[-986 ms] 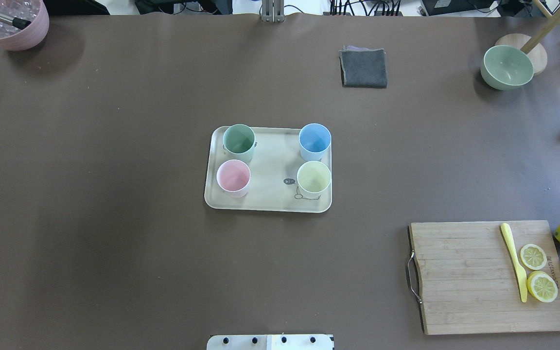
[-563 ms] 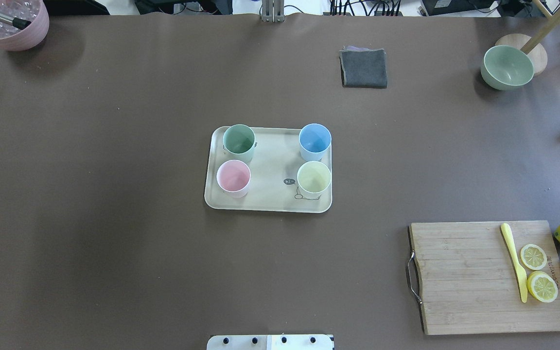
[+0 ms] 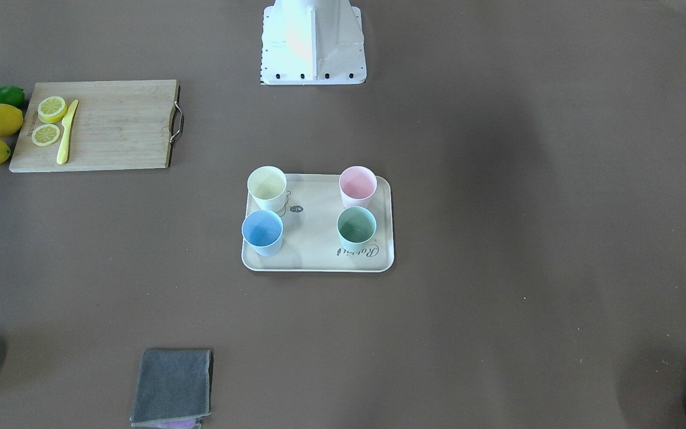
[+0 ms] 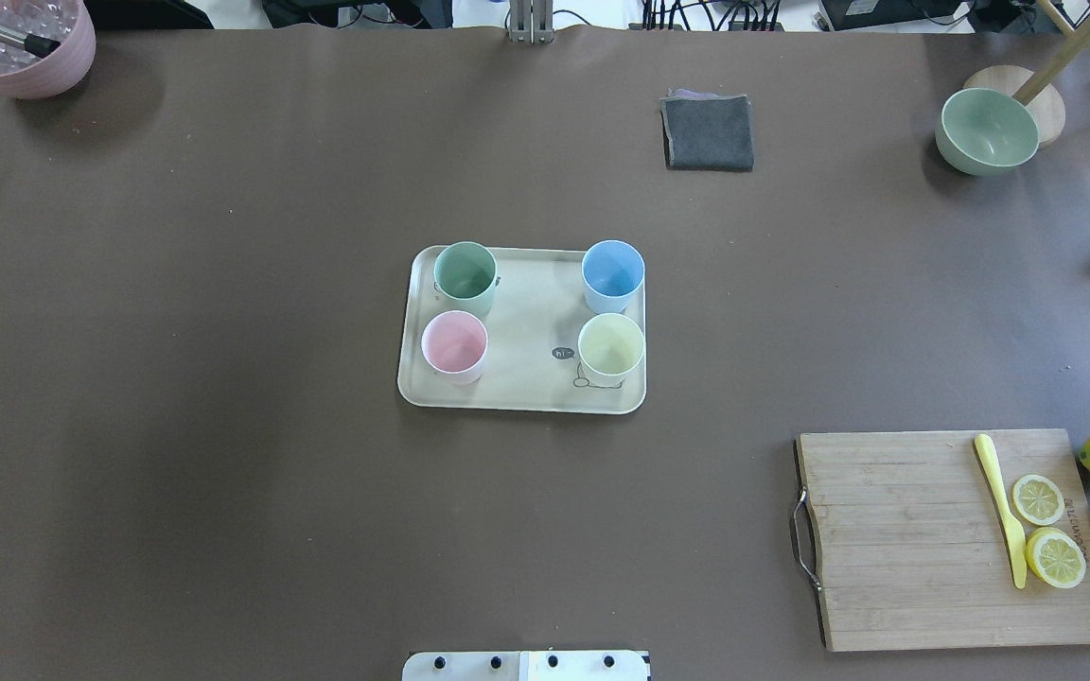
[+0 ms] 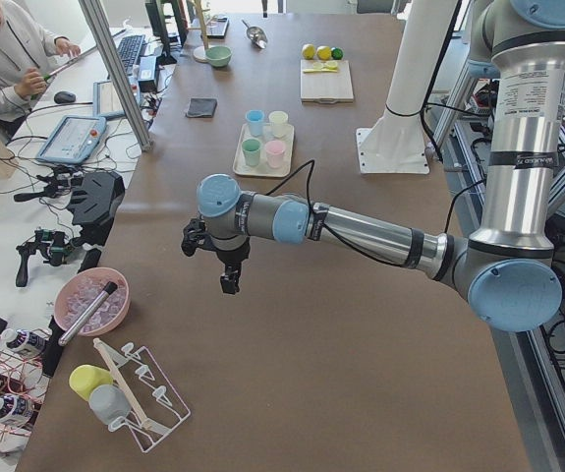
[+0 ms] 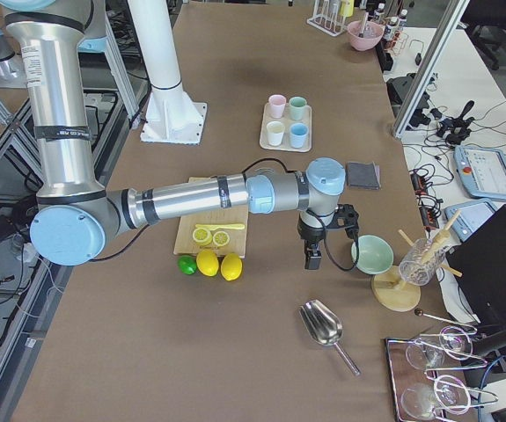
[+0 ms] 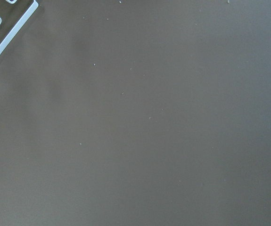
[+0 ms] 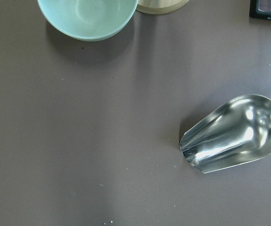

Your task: Place all cups on tray

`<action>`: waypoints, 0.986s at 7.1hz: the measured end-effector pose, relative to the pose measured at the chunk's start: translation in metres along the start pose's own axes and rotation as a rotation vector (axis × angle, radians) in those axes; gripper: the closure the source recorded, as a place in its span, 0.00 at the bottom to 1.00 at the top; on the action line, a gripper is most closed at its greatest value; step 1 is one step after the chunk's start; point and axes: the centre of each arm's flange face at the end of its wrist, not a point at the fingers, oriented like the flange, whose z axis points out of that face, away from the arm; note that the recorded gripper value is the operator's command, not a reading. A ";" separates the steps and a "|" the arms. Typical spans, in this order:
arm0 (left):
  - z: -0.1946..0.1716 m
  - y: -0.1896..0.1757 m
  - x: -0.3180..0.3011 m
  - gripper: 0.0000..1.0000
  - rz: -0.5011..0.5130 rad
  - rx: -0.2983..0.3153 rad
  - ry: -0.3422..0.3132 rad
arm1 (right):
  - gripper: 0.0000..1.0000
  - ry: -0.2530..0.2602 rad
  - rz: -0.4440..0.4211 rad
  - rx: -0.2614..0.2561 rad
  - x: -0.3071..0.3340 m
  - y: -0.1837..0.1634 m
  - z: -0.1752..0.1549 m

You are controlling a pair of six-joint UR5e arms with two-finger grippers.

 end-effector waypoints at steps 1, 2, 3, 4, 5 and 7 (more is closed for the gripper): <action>-0.003 0.001 -0.013 0.02 -0.024 0.006 -0.003 | 0.00 0.000 0.002 -0.003 0.001 0.001 0.000; -0.007 0.004 -0.025 0.02 -0.048 0.012 -0.005 | 0.00 0.001 0.006 -0.006 0.002 0.001 0.001; -0.009 0.006 -0.033 0.02 -0.063 0.016 -0.007 | 0.00 0.001 0.008 -0.008 0.002 0.002 0.002; -0.009 0.007 -0.036 0.02 -0.069 0.017 -0.008 | 0.00 0.001 0.009 -0.010 0.003 0.003 0.003; -0.010 0.007 -0.037 0.02 -0.071 0.018 -0.008 | 0.00 0.001 0.011 -0.012 0.004 0.004 0.003; -0.010 0.008 -0.038 0.02 -0.072 0.018 -0.014 | 0.00 0.001 0.010 -0.011 0.003 0.004 0.003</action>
